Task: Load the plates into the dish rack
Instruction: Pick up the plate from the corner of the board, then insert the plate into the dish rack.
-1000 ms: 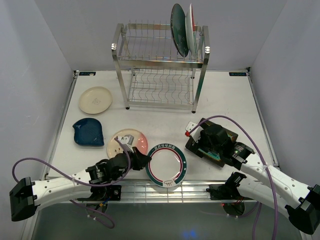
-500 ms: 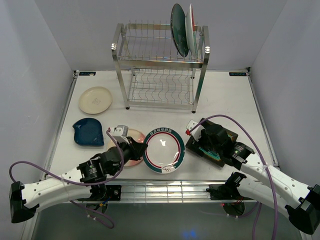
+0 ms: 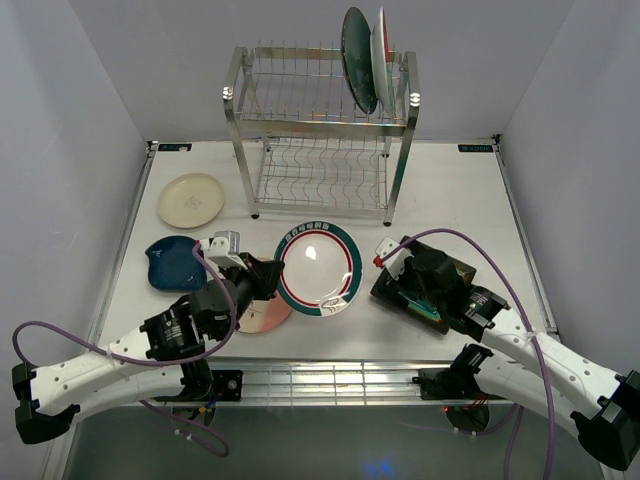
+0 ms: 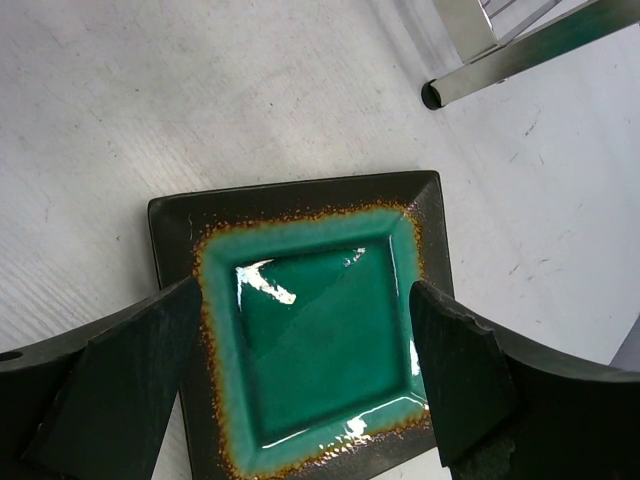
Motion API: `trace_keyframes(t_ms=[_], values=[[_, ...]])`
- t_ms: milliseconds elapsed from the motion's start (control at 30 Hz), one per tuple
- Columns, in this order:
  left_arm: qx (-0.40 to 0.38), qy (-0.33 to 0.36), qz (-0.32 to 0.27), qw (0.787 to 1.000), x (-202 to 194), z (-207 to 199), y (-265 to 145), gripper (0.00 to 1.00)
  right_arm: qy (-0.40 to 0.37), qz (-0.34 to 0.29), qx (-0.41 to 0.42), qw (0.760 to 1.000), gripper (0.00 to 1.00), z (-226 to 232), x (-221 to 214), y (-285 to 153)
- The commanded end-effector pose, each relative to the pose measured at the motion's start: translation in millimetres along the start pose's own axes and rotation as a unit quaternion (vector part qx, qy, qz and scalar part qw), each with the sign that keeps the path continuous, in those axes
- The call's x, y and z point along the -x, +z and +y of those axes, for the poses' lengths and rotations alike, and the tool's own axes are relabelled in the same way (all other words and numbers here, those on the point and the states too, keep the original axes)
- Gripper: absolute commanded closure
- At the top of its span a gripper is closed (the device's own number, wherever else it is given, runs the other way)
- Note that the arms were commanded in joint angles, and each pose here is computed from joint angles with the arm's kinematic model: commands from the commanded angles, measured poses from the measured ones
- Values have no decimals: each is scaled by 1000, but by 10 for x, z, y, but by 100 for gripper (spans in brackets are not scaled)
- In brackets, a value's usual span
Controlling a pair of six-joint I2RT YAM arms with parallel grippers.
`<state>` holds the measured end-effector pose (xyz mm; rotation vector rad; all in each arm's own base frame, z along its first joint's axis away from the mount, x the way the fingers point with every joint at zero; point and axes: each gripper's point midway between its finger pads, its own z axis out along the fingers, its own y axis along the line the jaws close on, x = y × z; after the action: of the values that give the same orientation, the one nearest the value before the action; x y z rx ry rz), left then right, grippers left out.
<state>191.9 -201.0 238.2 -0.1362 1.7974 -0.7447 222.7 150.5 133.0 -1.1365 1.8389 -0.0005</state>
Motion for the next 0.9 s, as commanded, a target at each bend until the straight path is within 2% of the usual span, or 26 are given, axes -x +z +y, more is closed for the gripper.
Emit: trace_keyframes(t_ms=[0,400,600,867], values=[[-25,-34,-66,997,553,-326,-25,100,8,-18,-16,1000,10,-51,80,3],[-24,-40,-145,988,1496,-797,-117,100,6,-18,-15,1000,10,-47,77,-1],[-17,-47,-209,977,1993,-894,-240,100,6,-16,-14,1000,10,-41,66,6],[10,-52,-275,960,2408,-960,-291,100,5,-14,-15,1000,10,-40,56,13]])
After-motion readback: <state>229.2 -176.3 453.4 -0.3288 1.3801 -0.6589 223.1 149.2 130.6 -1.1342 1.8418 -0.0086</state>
